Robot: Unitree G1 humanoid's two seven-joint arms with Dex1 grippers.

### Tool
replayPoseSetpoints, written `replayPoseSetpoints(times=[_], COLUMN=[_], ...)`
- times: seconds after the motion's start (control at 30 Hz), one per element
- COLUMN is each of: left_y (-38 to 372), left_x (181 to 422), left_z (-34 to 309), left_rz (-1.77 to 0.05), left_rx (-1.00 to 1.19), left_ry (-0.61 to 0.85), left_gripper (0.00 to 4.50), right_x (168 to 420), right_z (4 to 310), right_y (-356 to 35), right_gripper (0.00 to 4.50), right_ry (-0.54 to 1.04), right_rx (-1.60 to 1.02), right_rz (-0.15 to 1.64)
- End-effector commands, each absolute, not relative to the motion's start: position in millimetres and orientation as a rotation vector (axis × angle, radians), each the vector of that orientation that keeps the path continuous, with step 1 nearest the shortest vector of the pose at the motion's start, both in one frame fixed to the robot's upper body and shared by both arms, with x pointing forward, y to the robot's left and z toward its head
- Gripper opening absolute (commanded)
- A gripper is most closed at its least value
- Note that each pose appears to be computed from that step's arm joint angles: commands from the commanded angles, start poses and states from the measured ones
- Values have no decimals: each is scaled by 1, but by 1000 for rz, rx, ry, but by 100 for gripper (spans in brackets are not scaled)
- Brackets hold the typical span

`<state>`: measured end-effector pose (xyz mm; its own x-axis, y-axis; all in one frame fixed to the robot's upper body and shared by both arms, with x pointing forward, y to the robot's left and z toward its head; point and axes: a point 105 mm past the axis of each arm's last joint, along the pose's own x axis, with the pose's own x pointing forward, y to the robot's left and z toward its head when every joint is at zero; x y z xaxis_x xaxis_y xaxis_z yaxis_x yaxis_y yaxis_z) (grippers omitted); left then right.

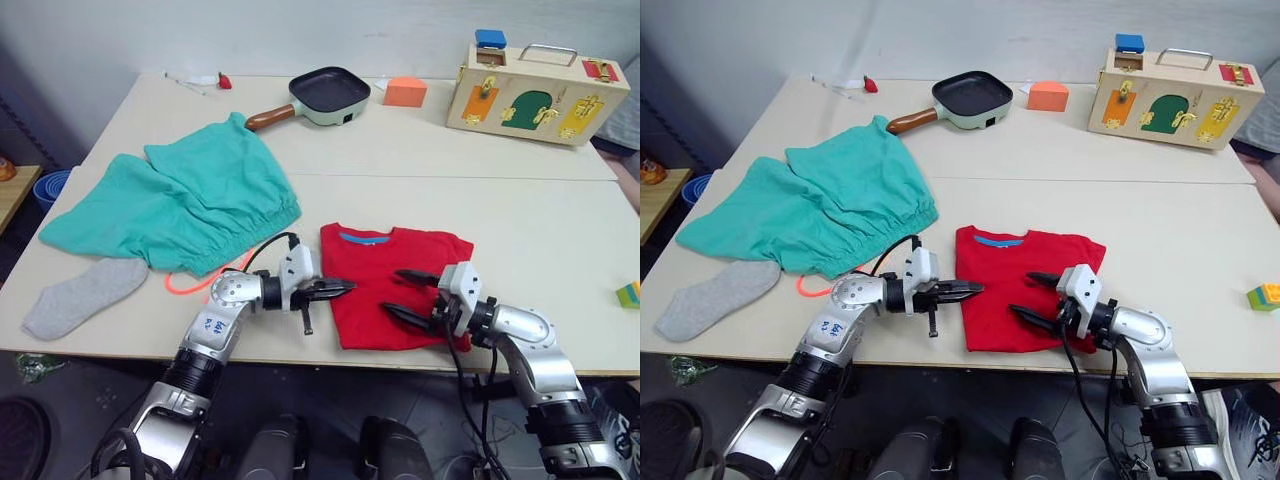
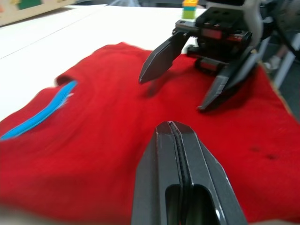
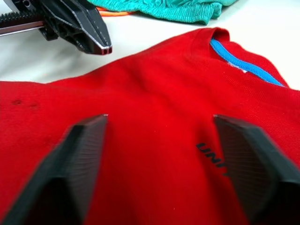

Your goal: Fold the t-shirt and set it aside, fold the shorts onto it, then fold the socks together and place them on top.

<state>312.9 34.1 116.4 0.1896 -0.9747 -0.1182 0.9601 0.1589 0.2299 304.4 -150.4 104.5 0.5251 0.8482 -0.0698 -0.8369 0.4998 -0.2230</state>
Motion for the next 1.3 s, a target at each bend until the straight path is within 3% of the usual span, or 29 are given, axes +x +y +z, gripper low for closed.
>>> replayPoseSetpoints(times=[0.03,0.23,0.27,0.43,0.6,0.7,0.9,0.97,1.3], left_y=[25,12,12,29,53,62,63,62,42], left_x=[306,297,298,315,317,317,334,347,389], left_z=[121,104,100,74,74,78,131,141,115], left_rz=[-1444,-1520,-1511,-1386,-1330,-1311,-1236,-1210,-1113], left_rx=[333,355,357,421,394,371,176,203,352], left_ry=[-76,20,48,178,185,149,-66,-88,25], left_gripper=[0,0,0,0,0,0,0,0,0], right_x=[299,296,296,307,316,318,329,340,390], right_z=[116,99,96,89,89,91,123,136,123], right_y=[-151,-159,-161,-196,-241,-248,-235,-216,-169], right_gripper=[223,11,5,5,5,5,5,5,5], right_ry=[-116,-65,-57,-40,-41,-44,-152,-180,-81], right_rx=[-265,-294,-308,-283,-261,-273,-255,-284,-410], right_rz=[1042,1060,1056,873,661,639,695,754,812])
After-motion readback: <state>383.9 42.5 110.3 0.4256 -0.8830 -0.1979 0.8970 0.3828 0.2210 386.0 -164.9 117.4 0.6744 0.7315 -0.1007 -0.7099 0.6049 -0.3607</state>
